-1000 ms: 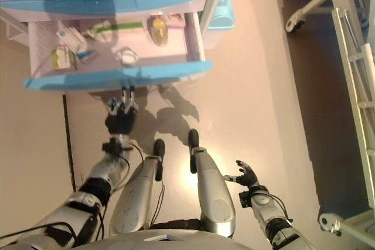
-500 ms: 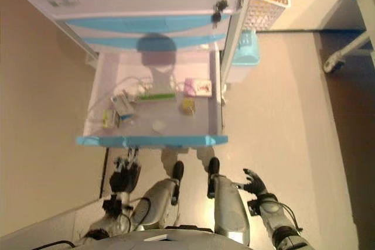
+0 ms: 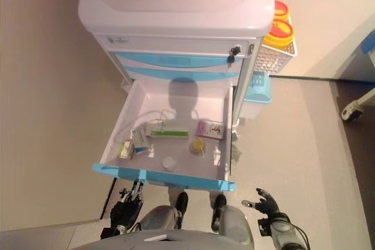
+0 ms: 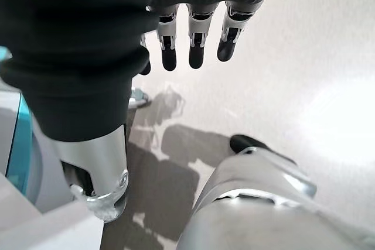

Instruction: Open the drawer and pick up the medicine

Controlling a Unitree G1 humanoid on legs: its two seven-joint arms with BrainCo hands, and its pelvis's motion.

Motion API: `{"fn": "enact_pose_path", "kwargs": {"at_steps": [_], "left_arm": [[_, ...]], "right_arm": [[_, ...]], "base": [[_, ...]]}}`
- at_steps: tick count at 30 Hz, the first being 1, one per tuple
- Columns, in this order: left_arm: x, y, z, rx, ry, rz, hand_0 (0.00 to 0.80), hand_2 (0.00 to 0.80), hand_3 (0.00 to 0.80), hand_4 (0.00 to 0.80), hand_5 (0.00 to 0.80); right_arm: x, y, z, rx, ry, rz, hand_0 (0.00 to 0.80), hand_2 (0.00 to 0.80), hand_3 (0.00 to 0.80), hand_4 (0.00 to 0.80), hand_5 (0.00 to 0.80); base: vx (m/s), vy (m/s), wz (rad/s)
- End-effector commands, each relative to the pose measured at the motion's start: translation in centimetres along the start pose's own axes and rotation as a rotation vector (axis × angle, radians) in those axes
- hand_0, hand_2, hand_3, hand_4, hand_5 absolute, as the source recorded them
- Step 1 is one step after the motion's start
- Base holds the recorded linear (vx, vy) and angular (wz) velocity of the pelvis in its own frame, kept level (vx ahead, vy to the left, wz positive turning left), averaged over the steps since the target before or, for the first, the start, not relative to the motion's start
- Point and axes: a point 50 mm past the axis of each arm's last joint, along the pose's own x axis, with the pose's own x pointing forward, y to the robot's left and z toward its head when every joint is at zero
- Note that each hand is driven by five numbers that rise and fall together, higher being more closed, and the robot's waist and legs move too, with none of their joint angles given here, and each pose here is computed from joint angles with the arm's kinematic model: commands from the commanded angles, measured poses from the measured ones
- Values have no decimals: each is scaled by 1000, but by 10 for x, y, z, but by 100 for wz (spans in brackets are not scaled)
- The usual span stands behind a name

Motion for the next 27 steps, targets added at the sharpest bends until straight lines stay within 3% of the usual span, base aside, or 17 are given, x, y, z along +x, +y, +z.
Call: {"fn": "enact_pose_path", "kwargs": {"at_steps": [1,7,11,17,21,27], "left_arm": [[1,-6,25,170,-33,30,0,0,0,0,0],[0,6,46,517,-38,417,0,0,0,0,0],[-12,13,72,939,-1,754,0,0,0,0,0],[-19,15,80,1516,258,858,0,0,0,0,0],[-32,24,79,1559,379,906,0,0,0,0,0],[-46,35,75,1498,437,957,0,0,0,0,0]], "right_arm": [[0,-19,11,-2,-83,-142,0,0,0,0,0],[1,-42,37,27,-205,-346,0,0,0,0,0],[-3,-62,78,-72,-375,-514,0,0,0,0,0],[-23,-94,161,-163,-693,-657,0,0,0,0,0],[-50,-94,223,-288,-974,-647,0,0,0,0,0],[-79,-51,270,-553,-1295,-484,0,0,0,0,0]], "base": [[89,28,7],[79,13,5],[51,10,17],[1,20,8],[-10,34,3],[-1,4,8]]}}
